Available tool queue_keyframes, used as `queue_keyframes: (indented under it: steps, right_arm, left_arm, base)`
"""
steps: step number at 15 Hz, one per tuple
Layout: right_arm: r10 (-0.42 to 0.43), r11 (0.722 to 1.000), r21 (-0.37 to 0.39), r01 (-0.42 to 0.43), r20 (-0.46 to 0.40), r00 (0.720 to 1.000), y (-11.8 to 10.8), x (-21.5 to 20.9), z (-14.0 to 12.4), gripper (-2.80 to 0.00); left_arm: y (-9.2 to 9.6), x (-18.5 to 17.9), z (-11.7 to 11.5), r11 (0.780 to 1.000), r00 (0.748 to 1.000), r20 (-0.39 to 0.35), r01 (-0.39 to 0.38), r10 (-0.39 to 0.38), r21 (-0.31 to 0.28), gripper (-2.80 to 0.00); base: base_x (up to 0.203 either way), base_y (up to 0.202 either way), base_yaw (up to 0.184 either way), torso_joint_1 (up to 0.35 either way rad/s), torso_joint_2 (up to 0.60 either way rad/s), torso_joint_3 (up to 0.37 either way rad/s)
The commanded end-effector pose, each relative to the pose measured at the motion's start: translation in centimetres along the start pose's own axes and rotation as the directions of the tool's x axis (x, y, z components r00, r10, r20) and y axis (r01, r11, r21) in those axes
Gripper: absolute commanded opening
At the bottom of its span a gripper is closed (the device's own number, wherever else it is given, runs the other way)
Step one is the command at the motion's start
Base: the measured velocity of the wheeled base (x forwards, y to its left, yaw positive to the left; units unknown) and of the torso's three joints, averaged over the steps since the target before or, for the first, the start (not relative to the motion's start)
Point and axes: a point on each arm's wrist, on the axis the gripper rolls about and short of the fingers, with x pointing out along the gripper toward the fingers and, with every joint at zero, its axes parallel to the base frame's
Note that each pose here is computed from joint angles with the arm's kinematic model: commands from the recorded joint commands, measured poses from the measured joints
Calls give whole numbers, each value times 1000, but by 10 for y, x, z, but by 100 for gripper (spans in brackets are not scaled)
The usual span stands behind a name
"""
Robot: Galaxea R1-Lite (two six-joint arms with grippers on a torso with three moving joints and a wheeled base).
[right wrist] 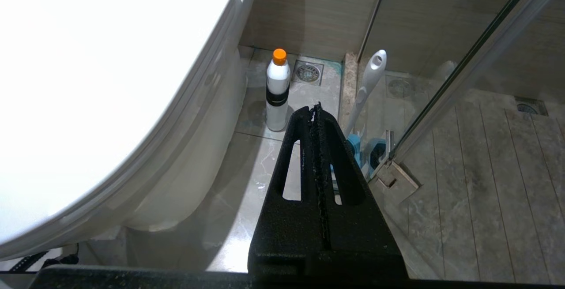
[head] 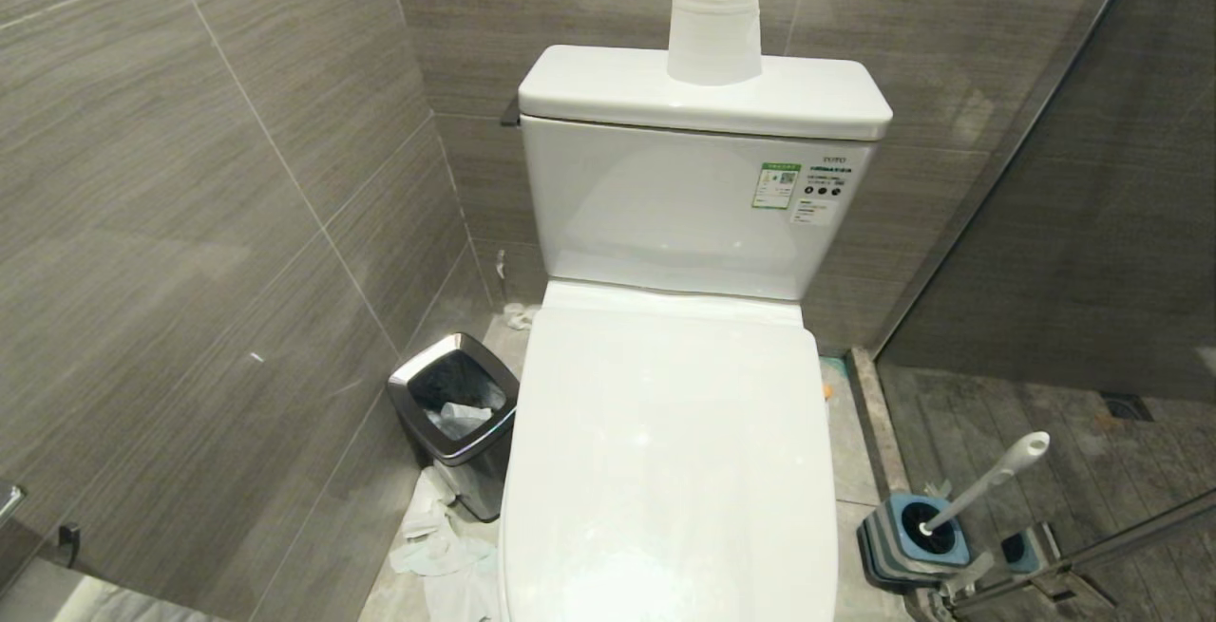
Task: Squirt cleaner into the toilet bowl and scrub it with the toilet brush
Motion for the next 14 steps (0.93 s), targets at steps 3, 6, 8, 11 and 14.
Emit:
queue_keyframes:
  steps: [3, 6, 8, 11, 14]
  right_arm:
    - [1, 1000, -1, -1, 0, 1000, 0, 0, 0, -280]
    - [0, 1000, -1, 0, 0, 1000, 0, 0, 0, -280]
    - [0, 1000, -1, 0, 0, 1000, 0, 0, 0, -280]
    - [0, 1000, -1, 0, 0, 1000, 0, 0, 0, -280]
    - [0, 1000, -1, 0, 0, 1000, 0, 0, 0, -280]
  left_arm:
    - [-5, 2, -16, 997, 996, -43, 73, -72, 18, -280]
    - [-5, 2, -16, 995, 995, -45, 93, -91, 44, -280]
    - [-9, 1, -23, 979, 974, -100, 201, -201, -9, -280]
    - [-10, 0, -30, 974, 963, -161, 204, -218, -97, -280]
    - [-10, 0, -30, 974, 963, -162, 202, -217, -105, -280]
  base:
    - [0, 0, 0, 0, 0, 0]
    - [0, 0, 0, 0, 0, 0]
    - [0, 0, 0, 0, 0, 0]
    - [0, 0, 0, 0, 0, 0]
    - [0, 0, 0, 0, 0, 0]
